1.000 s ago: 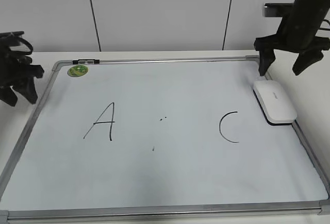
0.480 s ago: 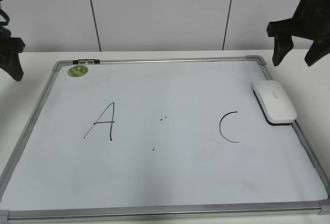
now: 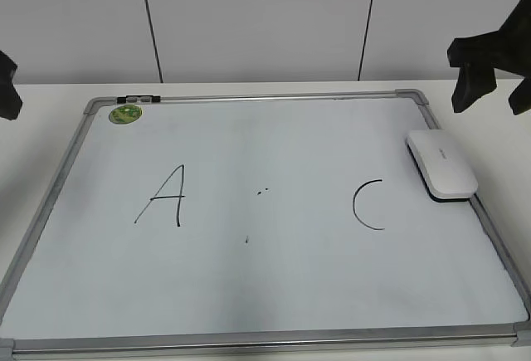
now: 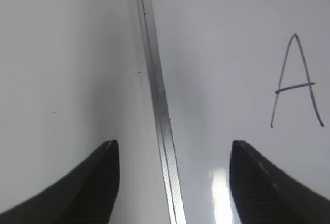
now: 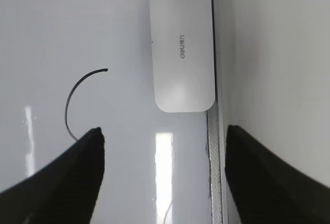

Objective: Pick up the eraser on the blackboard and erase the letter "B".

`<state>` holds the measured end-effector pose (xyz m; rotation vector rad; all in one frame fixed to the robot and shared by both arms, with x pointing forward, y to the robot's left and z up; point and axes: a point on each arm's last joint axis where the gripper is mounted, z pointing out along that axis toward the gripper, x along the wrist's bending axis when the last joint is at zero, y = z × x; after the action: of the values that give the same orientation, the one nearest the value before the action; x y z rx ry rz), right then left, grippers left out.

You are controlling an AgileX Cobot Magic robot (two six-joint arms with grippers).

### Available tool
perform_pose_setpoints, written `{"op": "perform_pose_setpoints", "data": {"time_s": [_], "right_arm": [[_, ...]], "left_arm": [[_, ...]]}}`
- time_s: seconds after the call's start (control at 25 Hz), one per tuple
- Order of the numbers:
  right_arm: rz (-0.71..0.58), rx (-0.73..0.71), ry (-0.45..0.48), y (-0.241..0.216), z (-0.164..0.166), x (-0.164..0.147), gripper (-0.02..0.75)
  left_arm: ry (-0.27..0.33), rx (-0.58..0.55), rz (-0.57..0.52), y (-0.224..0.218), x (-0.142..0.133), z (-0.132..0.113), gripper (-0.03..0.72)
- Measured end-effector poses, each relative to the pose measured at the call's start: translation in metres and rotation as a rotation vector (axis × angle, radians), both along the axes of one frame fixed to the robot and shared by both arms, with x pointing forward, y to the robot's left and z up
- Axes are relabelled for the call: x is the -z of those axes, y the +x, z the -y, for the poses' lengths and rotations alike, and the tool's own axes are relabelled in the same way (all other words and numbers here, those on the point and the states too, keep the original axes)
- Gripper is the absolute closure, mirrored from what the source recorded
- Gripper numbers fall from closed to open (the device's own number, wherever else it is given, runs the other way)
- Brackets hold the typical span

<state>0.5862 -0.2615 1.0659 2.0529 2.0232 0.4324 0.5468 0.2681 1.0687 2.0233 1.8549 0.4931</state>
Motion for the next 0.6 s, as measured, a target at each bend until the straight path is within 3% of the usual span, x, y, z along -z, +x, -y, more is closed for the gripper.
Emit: {"op": "perform_pose_setpoints", "data": {"time_s": [0.28,0.6], "right_arm": [[0.038,-0.022,0.007,-0.037,-0.005,0.003,0.198],[0.137,-0.019,0.02,-0.113,0.005,-0.006,0.202]], "left_arm": [[-0.015,0.004,0.071,-0.067,0.013,-0.004,0.193],[-0.027,0.001,0.158,-0.134,0.015,-0.013,0.194]]}}
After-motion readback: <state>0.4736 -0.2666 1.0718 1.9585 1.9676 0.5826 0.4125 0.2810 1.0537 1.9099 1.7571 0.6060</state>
